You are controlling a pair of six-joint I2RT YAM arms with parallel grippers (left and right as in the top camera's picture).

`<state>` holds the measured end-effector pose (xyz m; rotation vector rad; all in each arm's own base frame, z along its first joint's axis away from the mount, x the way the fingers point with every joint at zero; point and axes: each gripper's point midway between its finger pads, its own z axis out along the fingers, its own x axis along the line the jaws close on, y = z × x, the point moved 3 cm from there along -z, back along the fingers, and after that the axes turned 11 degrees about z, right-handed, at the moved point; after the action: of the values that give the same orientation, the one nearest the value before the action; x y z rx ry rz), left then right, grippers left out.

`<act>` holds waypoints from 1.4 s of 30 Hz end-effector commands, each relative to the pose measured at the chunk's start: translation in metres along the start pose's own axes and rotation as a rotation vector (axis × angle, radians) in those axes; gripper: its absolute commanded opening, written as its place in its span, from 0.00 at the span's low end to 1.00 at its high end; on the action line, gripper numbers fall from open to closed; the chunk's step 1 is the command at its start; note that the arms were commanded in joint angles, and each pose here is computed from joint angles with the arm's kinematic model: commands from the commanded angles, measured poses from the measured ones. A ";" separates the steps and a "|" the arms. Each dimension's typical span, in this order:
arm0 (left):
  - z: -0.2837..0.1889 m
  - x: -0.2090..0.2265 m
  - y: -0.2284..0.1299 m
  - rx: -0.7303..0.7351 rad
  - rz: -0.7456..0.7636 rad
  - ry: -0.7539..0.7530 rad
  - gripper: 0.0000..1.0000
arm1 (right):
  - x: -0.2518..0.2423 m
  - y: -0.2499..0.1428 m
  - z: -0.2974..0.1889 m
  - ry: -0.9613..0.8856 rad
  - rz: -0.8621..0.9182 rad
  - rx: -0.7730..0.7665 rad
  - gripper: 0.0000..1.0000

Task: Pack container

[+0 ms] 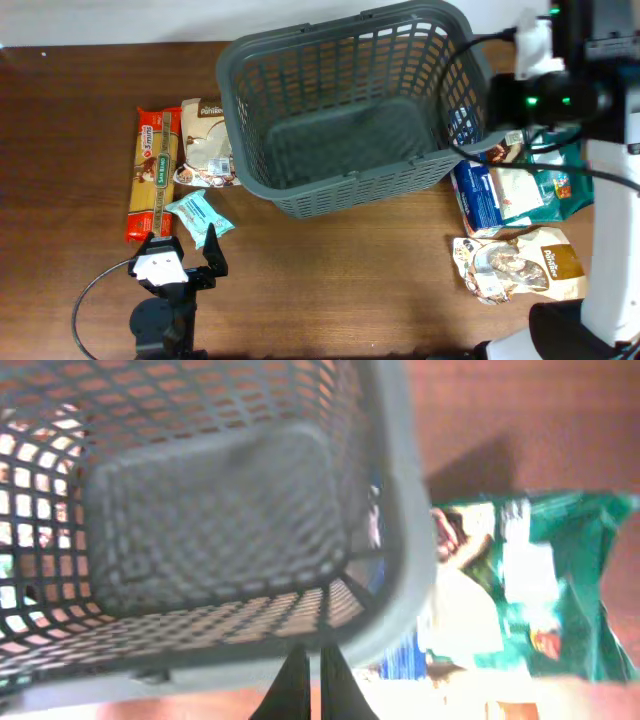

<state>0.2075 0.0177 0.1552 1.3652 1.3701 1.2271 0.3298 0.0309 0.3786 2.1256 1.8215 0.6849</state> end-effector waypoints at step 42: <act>0.135 -0.178 0.224 0.212 0.571 -0.572 0.51 | -0.060 -0.005 0.016 -0.062 0.149 0.079 0.04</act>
<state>0.3775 -0.1640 0.3392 2.1324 0.7375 0.8543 0.3280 -0.0212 0.3498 2.3172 1.7276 0.5866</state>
